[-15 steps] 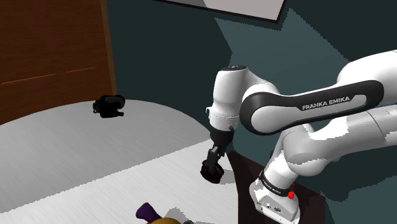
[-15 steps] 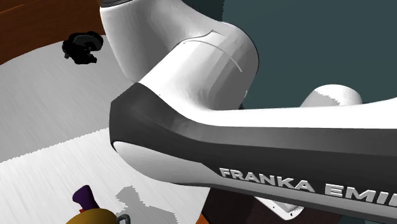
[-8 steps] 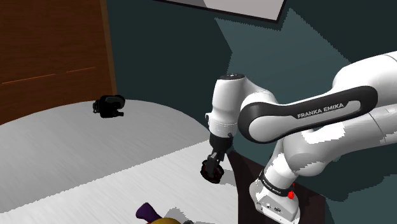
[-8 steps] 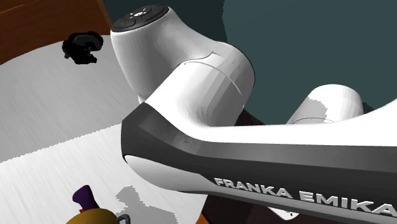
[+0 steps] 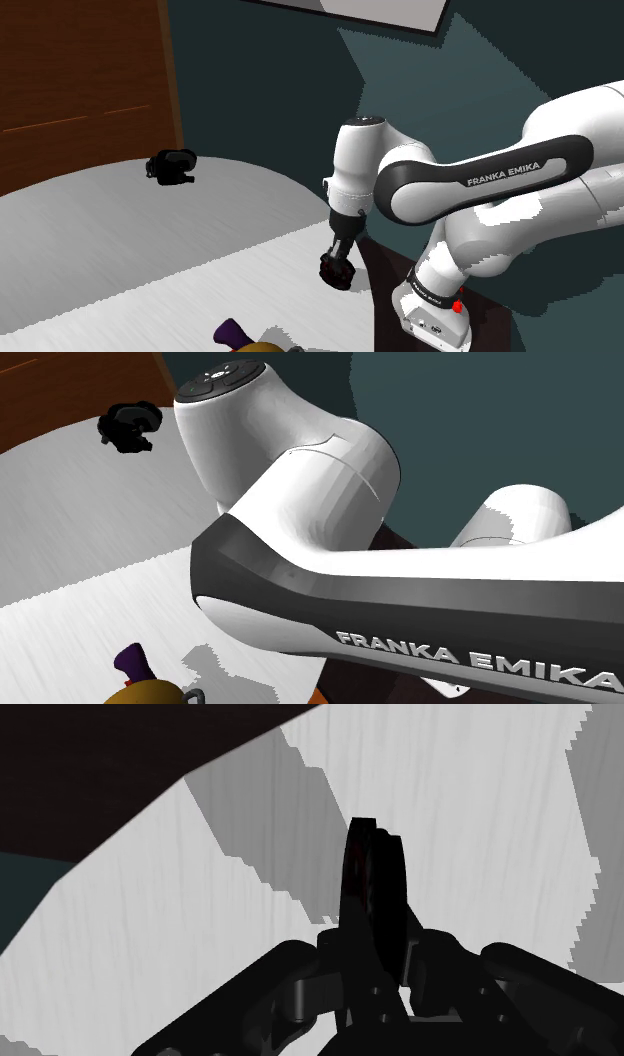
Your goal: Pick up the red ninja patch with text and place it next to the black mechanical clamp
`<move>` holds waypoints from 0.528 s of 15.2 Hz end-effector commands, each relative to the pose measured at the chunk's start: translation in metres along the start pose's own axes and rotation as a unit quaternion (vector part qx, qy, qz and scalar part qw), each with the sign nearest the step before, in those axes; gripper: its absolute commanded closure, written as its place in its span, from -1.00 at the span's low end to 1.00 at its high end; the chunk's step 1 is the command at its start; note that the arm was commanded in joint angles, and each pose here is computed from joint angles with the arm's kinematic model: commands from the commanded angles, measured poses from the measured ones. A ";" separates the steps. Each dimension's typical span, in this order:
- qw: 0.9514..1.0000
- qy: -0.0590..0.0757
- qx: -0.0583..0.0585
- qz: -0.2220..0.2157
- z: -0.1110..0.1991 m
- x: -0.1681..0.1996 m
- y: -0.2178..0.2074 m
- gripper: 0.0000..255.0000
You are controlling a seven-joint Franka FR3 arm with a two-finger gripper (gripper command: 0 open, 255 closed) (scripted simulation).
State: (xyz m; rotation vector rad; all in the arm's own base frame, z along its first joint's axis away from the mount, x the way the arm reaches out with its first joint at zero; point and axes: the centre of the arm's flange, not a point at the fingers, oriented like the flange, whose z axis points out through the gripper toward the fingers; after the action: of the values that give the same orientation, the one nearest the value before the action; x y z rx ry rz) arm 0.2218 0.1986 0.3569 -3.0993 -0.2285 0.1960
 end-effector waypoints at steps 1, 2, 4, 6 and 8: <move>1.000 0.000 0.000 0.000 0.000 0.000 0.000 1.00; 1.000 0.000 0.000 0.000 0.000 0.000 0.000 1.00; 1.000 0.000 0.000 0.000 0.000 0.000 0.000 1.00; 1.000 0.000 0.000 0.000 0.000 0.000 0.000 1.00; 1.000 0.000 0.000 0.000 -0.010 -0.001 0.000 1.00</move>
State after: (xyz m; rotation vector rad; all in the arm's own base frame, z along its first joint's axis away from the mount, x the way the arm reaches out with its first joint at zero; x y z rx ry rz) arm 0.2218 0.1986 0.3632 -3.0994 -0.2285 0.1958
